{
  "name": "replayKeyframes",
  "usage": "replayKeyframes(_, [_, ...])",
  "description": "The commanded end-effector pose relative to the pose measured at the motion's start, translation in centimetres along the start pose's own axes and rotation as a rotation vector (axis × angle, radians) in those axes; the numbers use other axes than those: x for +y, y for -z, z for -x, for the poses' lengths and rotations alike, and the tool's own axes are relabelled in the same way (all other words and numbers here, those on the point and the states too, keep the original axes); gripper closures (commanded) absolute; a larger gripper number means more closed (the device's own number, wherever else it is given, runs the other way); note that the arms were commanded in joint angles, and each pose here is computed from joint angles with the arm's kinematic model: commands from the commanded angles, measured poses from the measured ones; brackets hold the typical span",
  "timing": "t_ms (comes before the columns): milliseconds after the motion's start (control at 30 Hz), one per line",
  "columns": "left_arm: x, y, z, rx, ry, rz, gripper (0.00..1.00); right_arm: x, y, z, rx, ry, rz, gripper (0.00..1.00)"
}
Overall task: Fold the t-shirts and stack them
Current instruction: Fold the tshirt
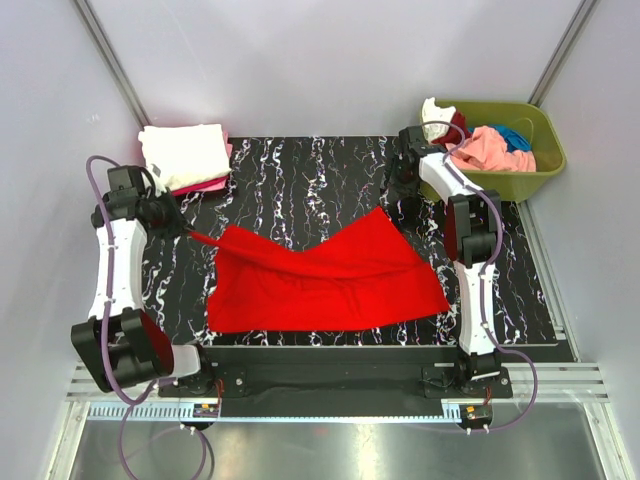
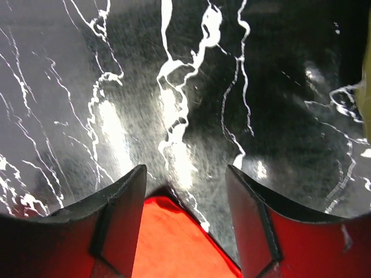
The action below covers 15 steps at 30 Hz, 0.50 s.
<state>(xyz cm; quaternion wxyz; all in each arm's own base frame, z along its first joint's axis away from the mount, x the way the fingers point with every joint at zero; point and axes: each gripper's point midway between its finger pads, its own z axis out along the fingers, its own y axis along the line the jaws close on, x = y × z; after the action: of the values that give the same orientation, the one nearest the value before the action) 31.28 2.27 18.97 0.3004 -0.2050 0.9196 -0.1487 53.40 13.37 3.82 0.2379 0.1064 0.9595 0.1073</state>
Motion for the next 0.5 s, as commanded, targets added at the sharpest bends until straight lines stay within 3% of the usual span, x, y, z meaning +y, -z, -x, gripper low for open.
replayKeyframes(0, [-0.2,-0.4,0.6,-0.023,-0.018,-0.027,1.0,1.1,0.5,4.0,-0.151,-0.011,0.042,0.37])
replayKeyframes(467, [-0.3,-1.1,0.1,-0.003,-0.007,-0.047,1.0,2.2,-0.3,-0.4,-0.072,0.003,0.115,0.44])
